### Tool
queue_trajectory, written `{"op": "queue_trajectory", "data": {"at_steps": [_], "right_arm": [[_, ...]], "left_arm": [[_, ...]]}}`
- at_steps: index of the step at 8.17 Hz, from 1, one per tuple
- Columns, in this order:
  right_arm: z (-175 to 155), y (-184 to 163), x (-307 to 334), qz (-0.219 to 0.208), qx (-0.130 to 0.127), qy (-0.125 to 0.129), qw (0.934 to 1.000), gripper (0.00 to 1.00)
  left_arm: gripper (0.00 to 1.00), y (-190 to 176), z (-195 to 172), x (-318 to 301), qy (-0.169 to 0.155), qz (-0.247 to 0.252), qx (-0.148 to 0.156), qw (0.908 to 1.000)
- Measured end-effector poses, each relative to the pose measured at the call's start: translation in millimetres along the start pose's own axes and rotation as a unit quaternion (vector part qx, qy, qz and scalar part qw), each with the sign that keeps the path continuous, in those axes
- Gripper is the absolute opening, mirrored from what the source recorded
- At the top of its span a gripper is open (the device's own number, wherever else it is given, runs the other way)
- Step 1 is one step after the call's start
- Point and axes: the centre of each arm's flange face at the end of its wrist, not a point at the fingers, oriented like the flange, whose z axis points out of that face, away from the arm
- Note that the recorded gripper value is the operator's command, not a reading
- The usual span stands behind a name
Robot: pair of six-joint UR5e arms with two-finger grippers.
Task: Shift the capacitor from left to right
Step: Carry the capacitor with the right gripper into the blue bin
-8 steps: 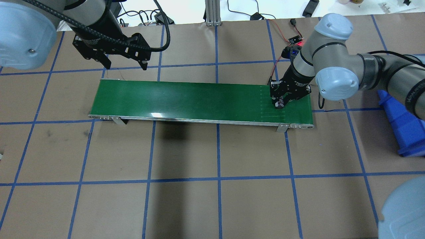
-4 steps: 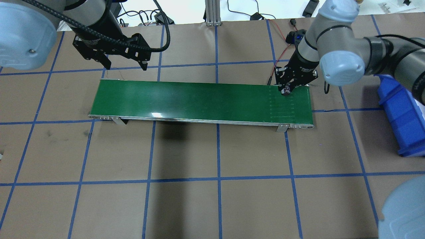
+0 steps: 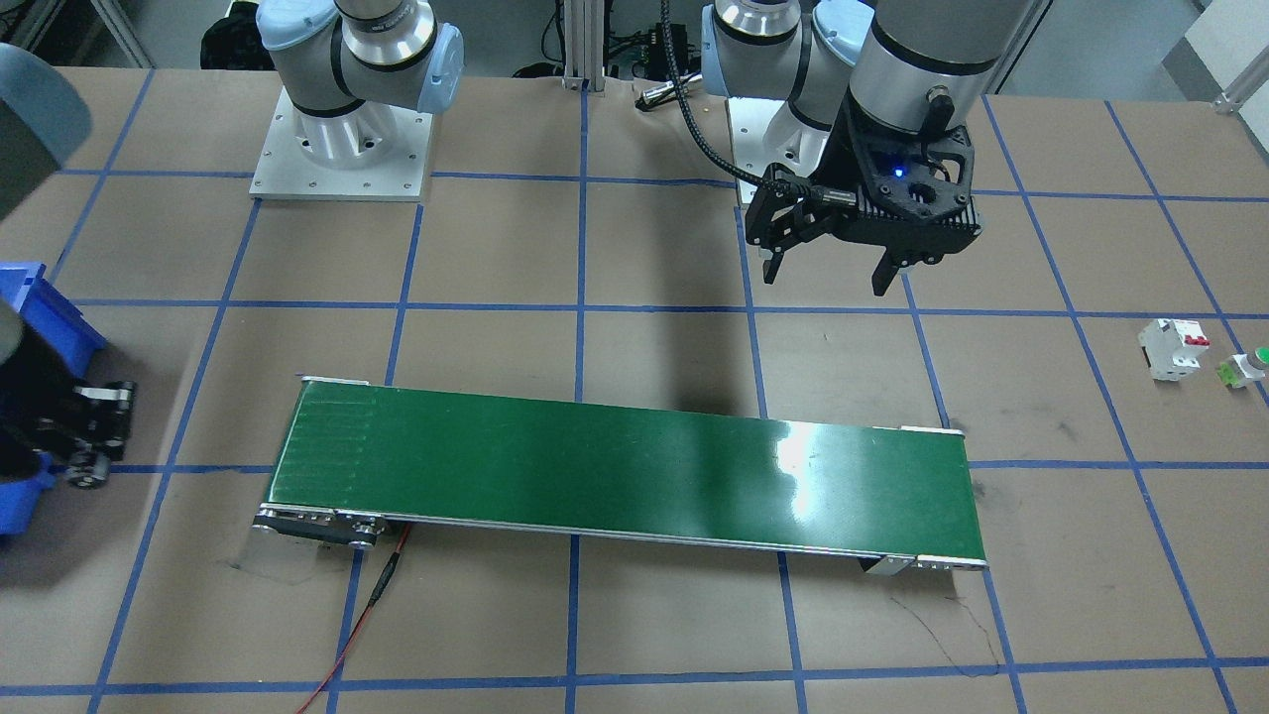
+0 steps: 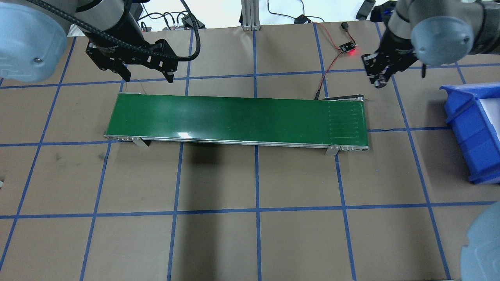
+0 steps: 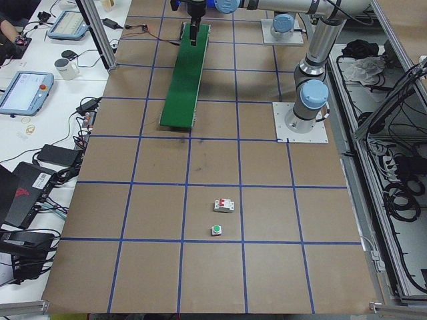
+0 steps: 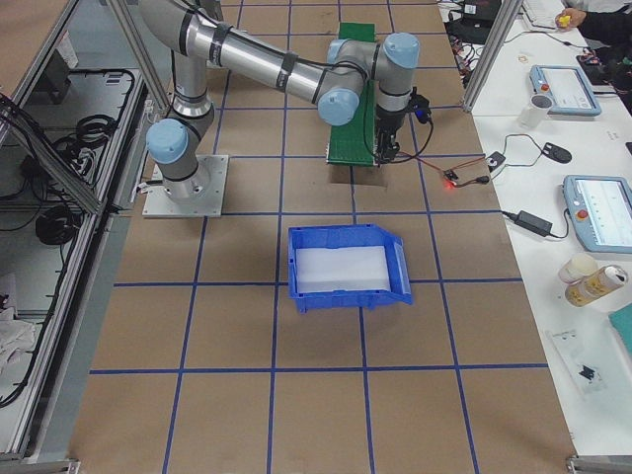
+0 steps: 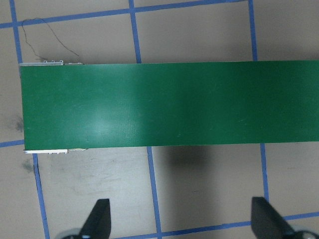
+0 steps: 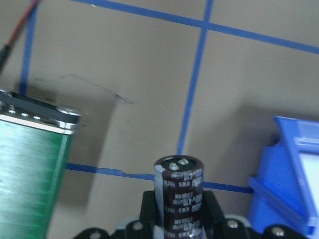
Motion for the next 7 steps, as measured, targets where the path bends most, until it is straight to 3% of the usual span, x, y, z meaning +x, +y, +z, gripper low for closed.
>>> {"op": "queue_trajectory", "data": {"at_steps": [3,6,7], "right_arm": [[7,57,138,-0.093,-0.011,0.020,0.9954,0.00],[79,104,226,-0.118,-0.032,0.001,0.9925,0.00],[109,112,236,-0.118,-0.037,-0.009,0.9923,0.28]], "left_arm": [[1.00,0,-1,0,0.000,0.001,0.001,1.0000],[1.00,0,-1,0,0.000,0.000,0.001,1.0000],[1.00,0,-1,0,0.000,0.000,0.001,1.0000]]}}
